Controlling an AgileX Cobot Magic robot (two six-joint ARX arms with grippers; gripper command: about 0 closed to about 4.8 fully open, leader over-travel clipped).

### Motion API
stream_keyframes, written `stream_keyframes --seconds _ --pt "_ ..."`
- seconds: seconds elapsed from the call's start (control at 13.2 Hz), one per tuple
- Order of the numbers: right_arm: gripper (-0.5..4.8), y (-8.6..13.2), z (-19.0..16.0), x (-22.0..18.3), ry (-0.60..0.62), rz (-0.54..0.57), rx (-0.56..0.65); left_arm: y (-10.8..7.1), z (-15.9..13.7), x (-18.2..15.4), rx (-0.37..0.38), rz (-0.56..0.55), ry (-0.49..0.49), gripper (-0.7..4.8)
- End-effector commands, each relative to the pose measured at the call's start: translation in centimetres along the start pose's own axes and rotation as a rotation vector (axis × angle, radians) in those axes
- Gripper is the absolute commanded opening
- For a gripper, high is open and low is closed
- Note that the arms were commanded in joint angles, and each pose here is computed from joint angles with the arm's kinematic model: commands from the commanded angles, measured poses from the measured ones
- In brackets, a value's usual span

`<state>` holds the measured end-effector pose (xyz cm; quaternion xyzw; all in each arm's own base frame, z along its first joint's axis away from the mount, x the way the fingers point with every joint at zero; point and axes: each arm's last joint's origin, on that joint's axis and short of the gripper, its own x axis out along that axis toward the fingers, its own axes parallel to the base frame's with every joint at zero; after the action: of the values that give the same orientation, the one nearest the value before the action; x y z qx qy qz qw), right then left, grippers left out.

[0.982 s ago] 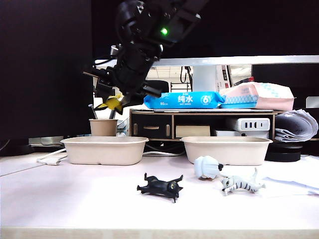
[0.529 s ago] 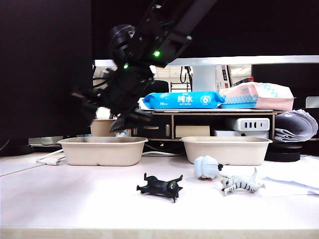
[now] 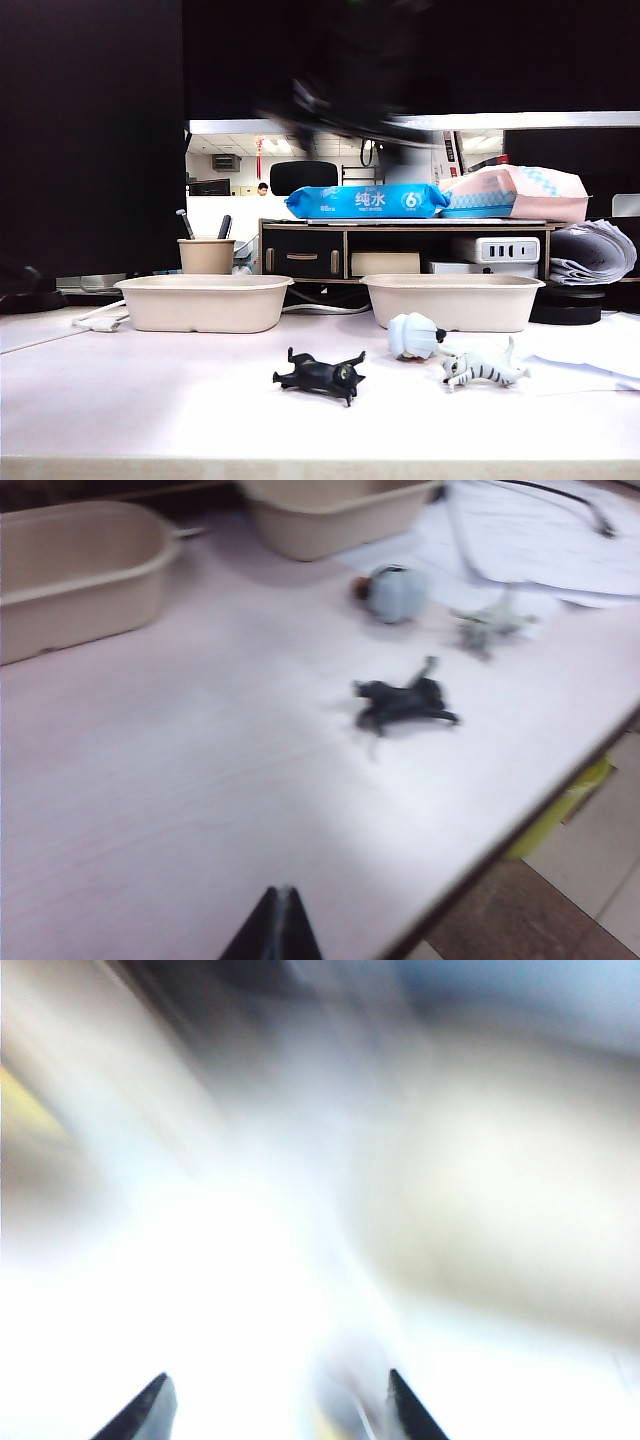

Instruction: Put the dolls with similar sizes into the same paper box, while dolls with different sizes go into separate paper boxes.

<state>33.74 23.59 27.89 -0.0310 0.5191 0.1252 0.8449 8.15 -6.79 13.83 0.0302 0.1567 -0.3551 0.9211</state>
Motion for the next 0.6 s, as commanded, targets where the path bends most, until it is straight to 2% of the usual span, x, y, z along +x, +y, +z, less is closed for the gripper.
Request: stream_keyframes --seconds 0.08,0.23,0.45,0.6 --pt "2.71 -1.8 -2.7 -0.4 0.292 -0.145 -0.030 -1.1 0.1 0.0 0.035 -0.097 -0.006 -0.05" --pt "2.71 -1.6 -2.6 -0.3 0.271 -0.142 -0.003 -1.6 0.0 0.0 0.051 -0.150 -0.001 -0.05" --pt "2.71 -0.8 -2.7 0.5 0.259 -0.157 0.068 -1.7 -0.6 0.4 0.053 -0.146 0.082 -0.05" --pt "2.71 0.1 -3.2 1.7 0.246 -0.163 0.071 -1.6 -0.6 0.5 0.050 -0.141 0.081 -0.05"
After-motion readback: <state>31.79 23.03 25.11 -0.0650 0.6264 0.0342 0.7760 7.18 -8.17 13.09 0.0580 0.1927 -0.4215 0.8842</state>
